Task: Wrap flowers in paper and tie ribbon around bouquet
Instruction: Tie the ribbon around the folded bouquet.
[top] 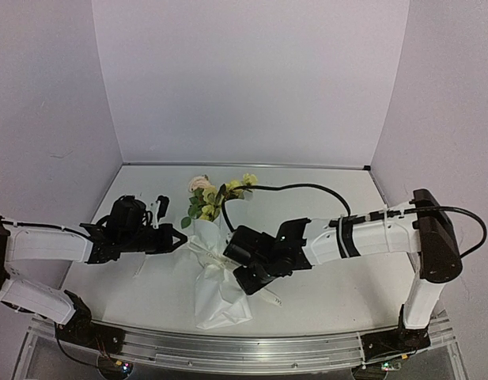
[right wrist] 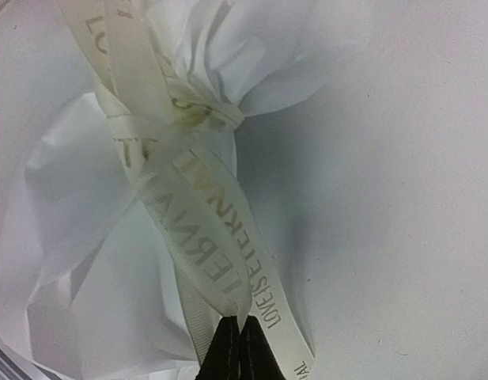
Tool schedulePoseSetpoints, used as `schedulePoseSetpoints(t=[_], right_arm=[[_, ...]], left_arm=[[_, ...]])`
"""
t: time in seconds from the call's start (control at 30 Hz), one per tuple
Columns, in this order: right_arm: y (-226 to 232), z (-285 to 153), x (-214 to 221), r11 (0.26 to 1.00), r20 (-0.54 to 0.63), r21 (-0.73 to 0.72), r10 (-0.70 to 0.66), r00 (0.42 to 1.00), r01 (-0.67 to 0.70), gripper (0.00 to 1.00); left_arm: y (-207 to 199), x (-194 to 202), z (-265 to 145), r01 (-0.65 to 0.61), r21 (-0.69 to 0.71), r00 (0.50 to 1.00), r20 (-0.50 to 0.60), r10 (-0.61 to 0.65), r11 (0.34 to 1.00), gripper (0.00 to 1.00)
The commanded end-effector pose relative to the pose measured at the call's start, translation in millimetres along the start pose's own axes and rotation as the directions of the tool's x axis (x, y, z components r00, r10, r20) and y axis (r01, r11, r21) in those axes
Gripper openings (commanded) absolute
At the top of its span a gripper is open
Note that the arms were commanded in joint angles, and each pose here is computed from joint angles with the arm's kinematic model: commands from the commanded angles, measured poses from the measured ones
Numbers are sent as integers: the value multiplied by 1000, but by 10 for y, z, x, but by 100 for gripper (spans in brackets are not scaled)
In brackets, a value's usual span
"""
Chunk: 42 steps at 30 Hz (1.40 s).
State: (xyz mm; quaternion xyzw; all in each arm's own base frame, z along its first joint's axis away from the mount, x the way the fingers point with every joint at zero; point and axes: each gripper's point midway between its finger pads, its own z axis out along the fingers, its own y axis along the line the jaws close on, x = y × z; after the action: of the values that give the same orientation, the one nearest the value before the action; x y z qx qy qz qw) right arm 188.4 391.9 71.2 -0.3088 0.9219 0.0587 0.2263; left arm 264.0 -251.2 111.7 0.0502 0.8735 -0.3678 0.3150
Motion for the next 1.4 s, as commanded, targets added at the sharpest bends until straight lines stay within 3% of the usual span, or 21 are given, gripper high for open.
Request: schedulePoseSetpoints(t=[0.0, 0.33, 0.57, 0.67, 0.83, 0.9, 1.13, 1.37], right_arm=[[-228, -172, -80, 994, 61, 40, 97, 993, -100, 0], [-505, -116, -101, 933, 156, 34, 350, 924, -359, 0], [-514, -35, -102, 901, 181, -12, 429, 885, -434, 0], [-278, -17, -200, 920, 168, -126, 389, 906, -372, 1], [-36, -84, -304, 957, 162, -211, 235, 958, -199, 41], [7, -126, -335, 964, 171, -224, 185, 968, -144, 47], [74, -125, -420, 974, 173, -224, 59, 983, -19, 52], [192, -21, -544, 970, 147, -237, -19, 989, 54, 47]], left_arm=[[196, -34, -31, 44, -57, 999, 31, -43, 997, 0], [475, 85, -48, 136, -109, 991, 19, -135, 985, 0], [496, 182, -53, 182, -79, 983, 3, -182, 980, 0], [323, 174, -46, 153, 22, 988, -9, -153, 988, 0], [171, 121, -43, 94, 77, 995, -32, -92, 993, 0], [148, 108, -35, 81, 83, 996, -38, -78, 993, 0], [148, 113, 16, 85, 85, 995, -52, -81, 993, 0], [149, 101, 31, 85, 80, 995, -56, -81, 993, 0]])
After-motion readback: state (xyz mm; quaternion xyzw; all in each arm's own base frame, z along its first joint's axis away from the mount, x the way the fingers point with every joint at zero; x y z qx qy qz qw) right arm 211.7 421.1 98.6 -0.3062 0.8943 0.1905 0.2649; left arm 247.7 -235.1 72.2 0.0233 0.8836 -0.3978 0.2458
